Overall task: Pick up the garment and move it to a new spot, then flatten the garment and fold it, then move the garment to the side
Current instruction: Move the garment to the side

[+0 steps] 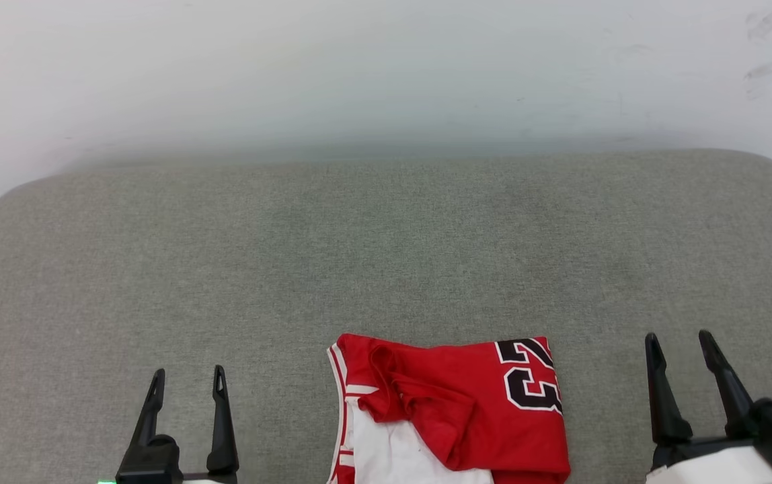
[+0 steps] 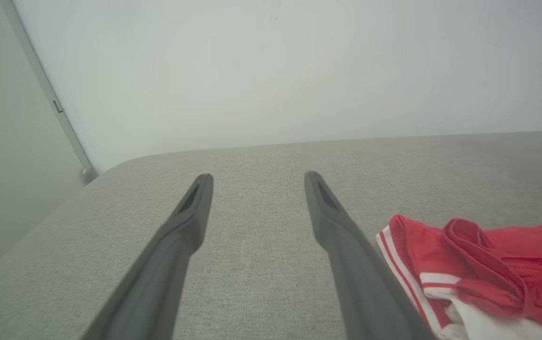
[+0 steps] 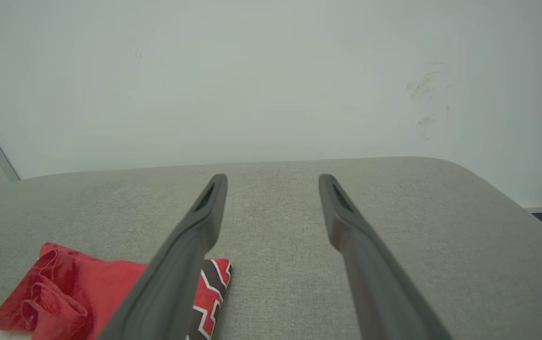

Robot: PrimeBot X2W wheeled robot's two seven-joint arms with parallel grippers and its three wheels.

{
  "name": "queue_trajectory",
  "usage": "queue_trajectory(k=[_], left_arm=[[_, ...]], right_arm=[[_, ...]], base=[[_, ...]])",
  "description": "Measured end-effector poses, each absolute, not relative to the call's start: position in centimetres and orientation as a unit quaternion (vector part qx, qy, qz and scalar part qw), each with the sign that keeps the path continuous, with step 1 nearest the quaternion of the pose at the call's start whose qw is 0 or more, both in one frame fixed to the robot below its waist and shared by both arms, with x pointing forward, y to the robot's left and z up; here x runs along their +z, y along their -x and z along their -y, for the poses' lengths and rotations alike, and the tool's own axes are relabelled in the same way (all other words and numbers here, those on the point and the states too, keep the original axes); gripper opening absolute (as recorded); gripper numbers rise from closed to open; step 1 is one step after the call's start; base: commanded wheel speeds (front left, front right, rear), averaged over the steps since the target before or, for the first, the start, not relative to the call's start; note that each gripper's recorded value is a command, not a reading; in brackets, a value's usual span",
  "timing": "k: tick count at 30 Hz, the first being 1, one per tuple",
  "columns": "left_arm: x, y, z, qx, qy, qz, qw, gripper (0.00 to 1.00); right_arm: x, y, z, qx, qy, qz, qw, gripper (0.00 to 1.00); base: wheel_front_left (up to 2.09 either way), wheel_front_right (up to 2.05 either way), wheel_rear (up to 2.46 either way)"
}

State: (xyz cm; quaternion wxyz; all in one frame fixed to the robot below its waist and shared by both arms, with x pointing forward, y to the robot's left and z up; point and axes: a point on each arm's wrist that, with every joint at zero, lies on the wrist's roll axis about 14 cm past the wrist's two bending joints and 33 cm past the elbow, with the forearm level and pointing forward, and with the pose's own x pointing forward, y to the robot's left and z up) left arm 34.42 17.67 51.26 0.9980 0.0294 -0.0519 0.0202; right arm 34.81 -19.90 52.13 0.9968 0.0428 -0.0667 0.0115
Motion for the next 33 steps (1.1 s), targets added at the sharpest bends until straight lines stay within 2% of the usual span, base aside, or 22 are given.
queue_trajectory(k=[11,19,21,26,29,33], left_arm=[[50.7,-33.9,-17.8,0.023,-0.029,0.042,0.998,1.00],[50.5,-34.0,-17.9,0.026,-0.029,0.039,0.999,1.00],[50.3,-34.1,-17.9,0.025,-0.029,0.037,0.999,1.00],[50.0,-34.4,-17.8,0.023,-0.028,0.031,0.999,1.00],[49.9,-34.7,-17.8,0.022,-0.027,0.030,0.999,1.00],[49.6,-35.1,-17.8,0.023,-0.027,0.026,0.999,1.00]], right_arm=[[51.9,-34.1,19.2,0.017,-0.046,0.063,0.997,1.00],[58.7,-37.9,19.5,0.050,0.012,0.159,0.986,1.00],[60.0,-39.2,19.2,0.069,0.043,0.163,0.983,1.00],[59.9,-42.7,18.2,0.111,0.089,0.075,0.987,1.00],[56.6,-43.7,18.1,0.132,0.081,-0.047,0.987,1.00],[52.1,-43.1,18.6,0.153,0.047,-0.202,0.966,1.00]], base=[[0.00,0.00,0.00],[0.00,0.00,0.00],[0.00,0.00,0.00],[0.00,0.00,0.00],[0.00,0.00,0.00],[0.00,0.00,0.00]])
